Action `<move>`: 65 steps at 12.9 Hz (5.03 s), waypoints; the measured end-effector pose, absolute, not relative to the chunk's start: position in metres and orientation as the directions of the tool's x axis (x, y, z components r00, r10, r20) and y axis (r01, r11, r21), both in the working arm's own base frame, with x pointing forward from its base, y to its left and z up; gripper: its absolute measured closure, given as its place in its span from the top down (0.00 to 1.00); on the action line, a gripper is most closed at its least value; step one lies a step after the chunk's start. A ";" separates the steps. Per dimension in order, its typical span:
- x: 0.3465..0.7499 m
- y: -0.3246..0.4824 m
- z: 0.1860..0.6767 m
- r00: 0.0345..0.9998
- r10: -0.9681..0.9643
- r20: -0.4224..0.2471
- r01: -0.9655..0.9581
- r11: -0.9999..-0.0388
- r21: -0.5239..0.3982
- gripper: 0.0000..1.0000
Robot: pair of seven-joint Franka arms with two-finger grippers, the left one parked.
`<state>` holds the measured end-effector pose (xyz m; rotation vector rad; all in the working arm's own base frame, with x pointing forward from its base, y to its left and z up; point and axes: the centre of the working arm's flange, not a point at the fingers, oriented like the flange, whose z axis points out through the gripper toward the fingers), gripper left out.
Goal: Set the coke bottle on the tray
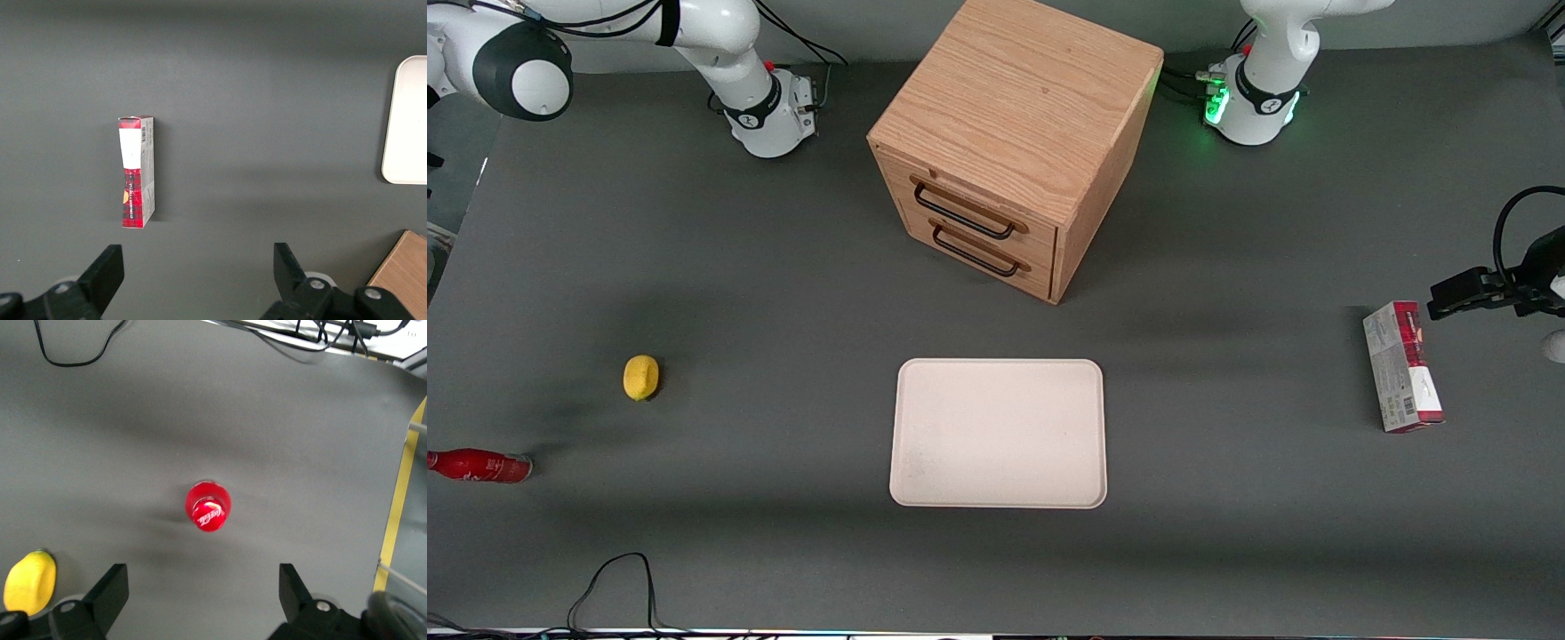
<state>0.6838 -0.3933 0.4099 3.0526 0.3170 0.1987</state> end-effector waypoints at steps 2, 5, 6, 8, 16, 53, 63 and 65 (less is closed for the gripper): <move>0.687 -0.390 0.408 0.965 0.226 0.133 0.216 -0.973 0.083 1.00; 0.692 -0.391 0.385 0.964 0.232 0.131 0.223 -0.972 0.079 1.00; 0.694 -0.393 0.377 0.963 0.232 0.135 0.223 -0.971 0.083 1.00; 0.696 -0.394 0.366 0.963 0.233 0.138 0.223 -0.971 0.086 1.00; 0.704 -0.395 0.334 0.959 0.238 0.151 0.226 -0.970 0.095 1.00; 0.648 -0.384 0.503 0.927 0.376 0.007 0.374 -0.924 0.080 0.31; 0.530 -0.323 0.716 0.951 0.305 0.044 0.301 -0.950 0.088 0.31; 0.564 -0.257 0.712 0.966 0.256 0.041 0.254 -0.965 0.060 0.31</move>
